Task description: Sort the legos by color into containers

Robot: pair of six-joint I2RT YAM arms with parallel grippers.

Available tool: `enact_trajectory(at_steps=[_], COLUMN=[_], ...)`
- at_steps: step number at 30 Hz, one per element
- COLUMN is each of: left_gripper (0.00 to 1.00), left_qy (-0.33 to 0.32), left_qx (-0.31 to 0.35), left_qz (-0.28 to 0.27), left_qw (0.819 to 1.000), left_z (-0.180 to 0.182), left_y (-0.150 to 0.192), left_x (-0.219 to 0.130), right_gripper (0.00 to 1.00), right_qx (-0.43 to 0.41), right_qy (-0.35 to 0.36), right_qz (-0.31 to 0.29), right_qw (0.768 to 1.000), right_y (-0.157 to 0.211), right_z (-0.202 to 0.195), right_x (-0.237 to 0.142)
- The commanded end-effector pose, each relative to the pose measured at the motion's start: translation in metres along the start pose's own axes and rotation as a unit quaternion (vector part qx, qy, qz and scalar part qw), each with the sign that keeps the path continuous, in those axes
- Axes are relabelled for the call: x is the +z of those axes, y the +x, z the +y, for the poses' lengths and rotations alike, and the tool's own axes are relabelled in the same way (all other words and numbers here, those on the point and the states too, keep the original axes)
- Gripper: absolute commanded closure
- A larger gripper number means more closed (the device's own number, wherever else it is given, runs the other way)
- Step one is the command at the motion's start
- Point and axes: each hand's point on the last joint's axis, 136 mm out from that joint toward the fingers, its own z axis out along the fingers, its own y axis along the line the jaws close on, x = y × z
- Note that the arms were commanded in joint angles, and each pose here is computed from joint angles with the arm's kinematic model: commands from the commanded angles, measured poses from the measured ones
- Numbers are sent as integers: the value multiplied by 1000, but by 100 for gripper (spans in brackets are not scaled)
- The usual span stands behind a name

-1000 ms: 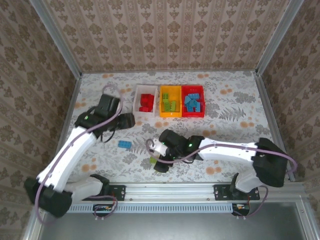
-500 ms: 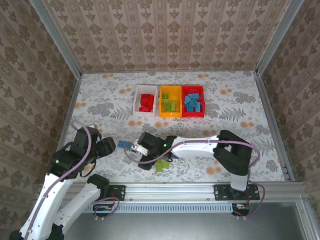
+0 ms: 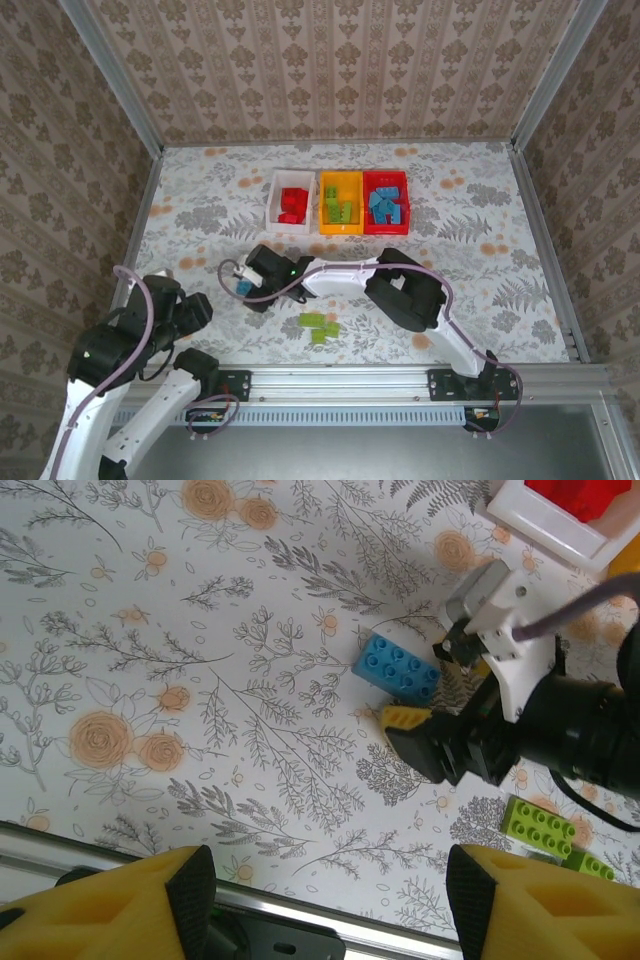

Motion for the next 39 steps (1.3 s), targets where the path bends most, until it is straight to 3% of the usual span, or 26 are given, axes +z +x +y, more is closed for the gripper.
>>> enact_trajectory(at_steps=[1, 10, 12, 16, 20, 25, 29, 35, 39], left_gripper=[35, 35, 36, 36, 36, 36, 35, 34, 34], left_qy=[-10, -14, -13, -11, 13, 92, 164, 208, 234], left_qx=[-6, 1, 2, 9, 26, 68, 114, 243, 263], left_qz=[-3, -2, -4, -4, -6, -8, -1, 25, 42], left_qw=[1000, 1000, 1000, 1000, 1000, 993, 980, 947, 935], left_z=[8, 7, 6, 3, -15, -73, -138, -237, -278], left_y=[1, -2, -3, -5, -15, -39, -63, -71, -67], left_x=[-9, -10, -10, -8, -3, 16, 41, 78, 100], right_gripper=[32, 65, 69, 74, 75, 75, 74, 74, 74], right_qx=[5, 7, 14, 14, 23, 109, 214, 370, 453], right_qy=[-12, -16, -7, 16, 57, 123, 178, 242, 264], right_qz=[12, 26, 24, -17, -70, -119, -129, -112, -75], right_qw=[1000, 1000, 1000, 1000, 996, 979, 952, 890, 848], right_y=[5, 6, 2, -28, -58, -53, -8, 55, 77], right_z=[3, 8, 5, -7, -31, -97, -164, -251, -294], right_x=[15, 22, 18, -13, -71, -161, -217, -251, -245])
